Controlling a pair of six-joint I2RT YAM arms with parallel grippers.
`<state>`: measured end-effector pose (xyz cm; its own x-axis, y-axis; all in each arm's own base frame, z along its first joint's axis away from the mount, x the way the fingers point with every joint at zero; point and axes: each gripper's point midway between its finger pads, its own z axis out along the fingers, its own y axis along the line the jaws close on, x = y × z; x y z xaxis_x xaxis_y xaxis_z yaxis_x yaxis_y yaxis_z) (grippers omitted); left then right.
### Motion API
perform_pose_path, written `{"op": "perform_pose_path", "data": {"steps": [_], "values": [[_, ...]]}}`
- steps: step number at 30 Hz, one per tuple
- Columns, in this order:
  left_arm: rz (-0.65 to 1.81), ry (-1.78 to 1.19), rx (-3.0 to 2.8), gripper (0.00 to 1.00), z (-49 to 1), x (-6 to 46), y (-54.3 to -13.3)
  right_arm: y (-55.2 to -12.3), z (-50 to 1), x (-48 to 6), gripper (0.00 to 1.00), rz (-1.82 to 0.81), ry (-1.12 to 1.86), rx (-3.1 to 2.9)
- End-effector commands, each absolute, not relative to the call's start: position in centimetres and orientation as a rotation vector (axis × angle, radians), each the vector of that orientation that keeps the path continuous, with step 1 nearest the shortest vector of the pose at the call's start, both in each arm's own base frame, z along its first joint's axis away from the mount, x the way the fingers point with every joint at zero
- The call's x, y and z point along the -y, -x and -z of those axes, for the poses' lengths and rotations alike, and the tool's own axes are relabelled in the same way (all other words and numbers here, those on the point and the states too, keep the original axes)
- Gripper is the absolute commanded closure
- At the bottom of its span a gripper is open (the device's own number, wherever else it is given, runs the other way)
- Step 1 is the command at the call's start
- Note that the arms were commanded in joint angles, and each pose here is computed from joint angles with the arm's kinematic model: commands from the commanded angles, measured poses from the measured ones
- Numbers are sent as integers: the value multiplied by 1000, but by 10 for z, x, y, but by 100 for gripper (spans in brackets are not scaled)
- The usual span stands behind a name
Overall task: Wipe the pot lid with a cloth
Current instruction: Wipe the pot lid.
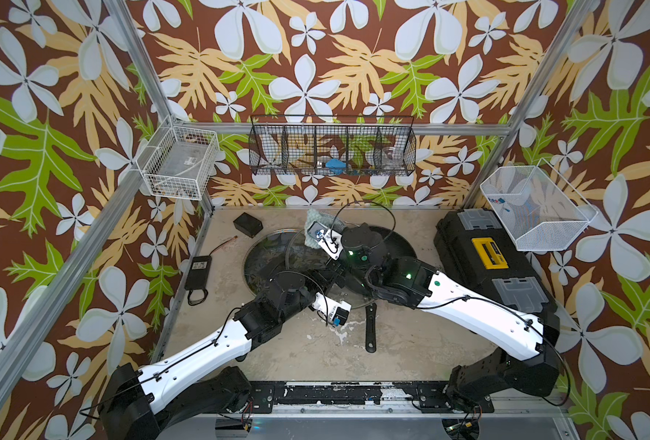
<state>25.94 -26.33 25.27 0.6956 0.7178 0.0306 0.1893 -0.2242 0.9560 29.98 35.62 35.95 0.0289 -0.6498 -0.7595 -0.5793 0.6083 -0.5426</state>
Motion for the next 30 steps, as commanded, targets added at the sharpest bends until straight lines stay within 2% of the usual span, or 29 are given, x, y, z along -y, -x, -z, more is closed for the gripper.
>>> {"op": "perform_pose_path", "data": {"steps": [1, 10, 20, 30], "values": [[-656, -1611, -641, 100, -300, 269, -266, -298, -353, -360, 100, 57, 1051, -1658], [-658, -1584, -648, 100, -304, 268, -265, -329, -386, -321, 100, 137, 866, -1664], [-488, -1358, -818, 100, -332, 262, -266, -287, -352, -347, 100, -57, 996, -1676], [-324, -1219, -897, 100, -343, 261, -261, -329, -384, -263, 100, 86, 724, -1712]]}}
